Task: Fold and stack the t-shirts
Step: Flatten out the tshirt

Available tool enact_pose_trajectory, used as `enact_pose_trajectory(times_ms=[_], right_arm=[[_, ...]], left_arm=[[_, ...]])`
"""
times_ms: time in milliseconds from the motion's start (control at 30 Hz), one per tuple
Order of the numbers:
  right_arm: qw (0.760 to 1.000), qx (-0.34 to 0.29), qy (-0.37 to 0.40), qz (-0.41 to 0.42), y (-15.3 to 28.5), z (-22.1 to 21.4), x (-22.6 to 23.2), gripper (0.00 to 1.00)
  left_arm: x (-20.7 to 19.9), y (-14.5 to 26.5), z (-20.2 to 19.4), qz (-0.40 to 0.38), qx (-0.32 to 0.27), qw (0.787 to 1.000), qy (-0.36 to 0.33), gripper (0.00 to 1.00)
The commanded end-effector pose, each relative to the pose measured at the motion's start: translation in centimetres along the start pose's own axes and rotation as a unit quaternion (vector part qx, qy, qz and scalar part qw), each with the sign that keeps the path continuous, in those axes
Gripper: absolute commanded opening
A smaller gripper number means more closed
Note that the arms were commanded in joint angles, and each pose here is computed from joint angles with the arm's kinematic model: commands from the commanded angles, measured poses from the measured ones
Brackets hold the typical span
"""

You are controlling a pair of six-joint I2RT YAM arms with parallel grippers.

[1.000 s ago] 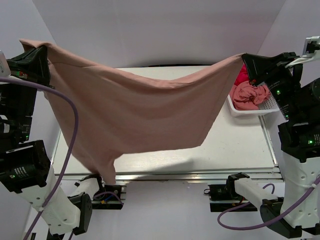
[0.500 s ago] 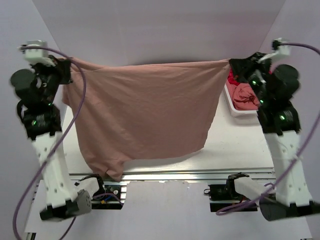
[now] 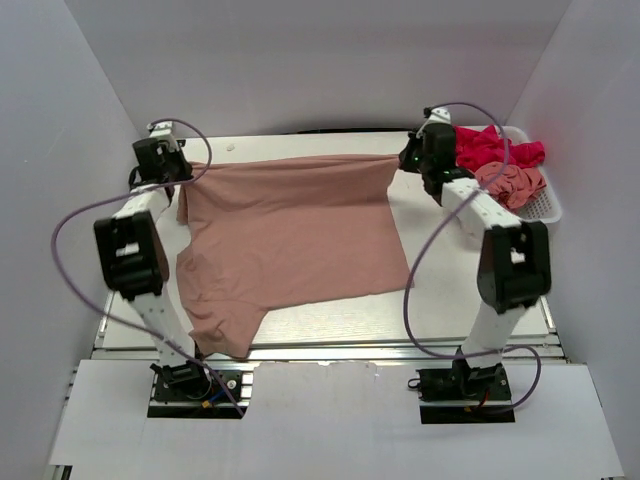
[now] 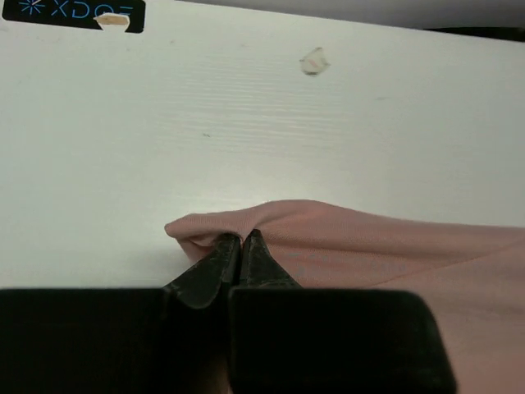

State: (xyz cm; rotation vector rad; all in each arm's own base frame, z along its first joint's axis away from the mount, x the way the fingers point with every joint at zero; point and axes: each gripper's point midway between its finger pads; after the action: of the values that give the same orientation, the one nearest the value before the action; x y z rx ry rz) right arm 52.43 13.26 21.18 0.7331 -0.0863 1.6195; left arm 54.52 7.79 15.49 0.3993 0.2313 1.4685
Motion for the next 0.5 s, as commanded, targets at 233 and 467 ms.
enact_pose_trajectory(times_ms=[233, 467], right_arm=[[0.995, -0.06, 0.081, 0.01, -12.9, 1.9, 0.4, 0.0], [0.995, -0.051, 0.087, 0.009, -14.7, -0.1, -0.8, 0.23]], left_arm=[[-0.8, -14.5, 0.0, 0.042, -0.018, 0.996, -0.072, 0.22], [-0.7, -17.3, 1.0, 0.067, -0.03, 0.993, -0.088, 0.98]])
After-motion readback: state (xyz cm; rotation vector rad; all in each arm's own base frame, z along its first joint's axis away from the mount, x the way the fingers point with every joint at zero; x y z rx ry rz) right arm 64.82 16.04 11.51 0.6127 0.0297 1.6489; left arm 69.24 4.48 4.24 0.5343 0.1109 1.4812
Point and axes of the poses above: each gripper's point midway between its finger pads, its own y axis back along the fingers, its own x axis along the line the jaws close on, z = x × y, and after that the axes turned 15 degrees about -y, right-handed
